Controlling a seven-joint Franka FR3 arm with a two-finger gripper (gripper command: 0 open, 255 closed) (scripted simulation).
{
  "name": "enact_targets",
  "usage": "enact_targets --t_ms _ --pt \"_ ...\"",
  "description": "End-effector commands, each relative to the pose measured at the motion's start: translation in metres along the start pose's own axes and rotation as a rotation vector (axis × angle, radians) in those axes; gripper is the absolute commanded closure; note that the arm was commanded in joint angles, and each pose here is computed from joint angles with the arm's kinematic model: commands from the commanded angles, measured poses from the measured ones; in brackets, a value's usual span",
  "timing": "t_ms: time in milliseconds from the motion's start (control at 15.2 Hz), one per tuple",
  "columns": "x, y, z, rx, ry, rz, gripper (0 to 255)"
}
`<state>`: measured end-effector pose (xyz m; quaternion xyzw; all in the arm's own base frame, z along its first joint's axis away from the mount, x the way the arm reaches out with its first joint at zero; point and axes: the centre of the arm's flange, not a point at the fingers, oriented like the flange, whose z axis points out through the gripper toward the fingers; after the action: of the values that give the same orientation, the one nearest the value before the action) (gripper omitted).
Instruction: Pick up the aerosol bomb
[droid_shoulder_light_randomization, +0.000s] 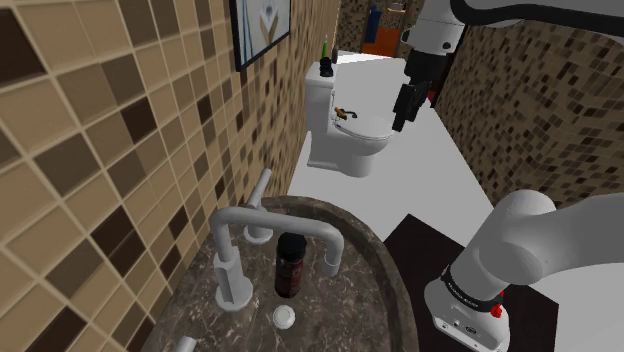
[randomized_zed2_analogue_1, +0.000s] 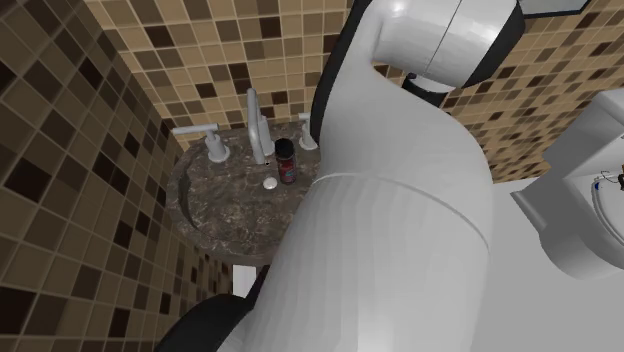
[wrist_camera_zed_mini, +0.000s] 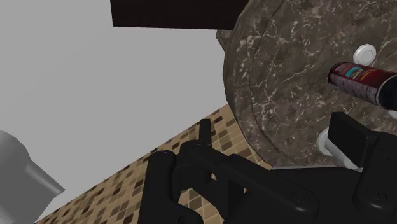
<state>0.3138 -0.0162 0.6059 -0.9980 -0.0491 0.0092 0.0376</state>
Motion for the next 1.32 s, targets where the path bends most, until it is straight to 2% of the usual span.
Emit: enact_targets --t_ms 0,1254 --pt "0.000 0.000 0.000 0.000 0.000 0.000 0" --pt "0.033 -0.216 0.132 -0.036 0.029 -0.058 0"
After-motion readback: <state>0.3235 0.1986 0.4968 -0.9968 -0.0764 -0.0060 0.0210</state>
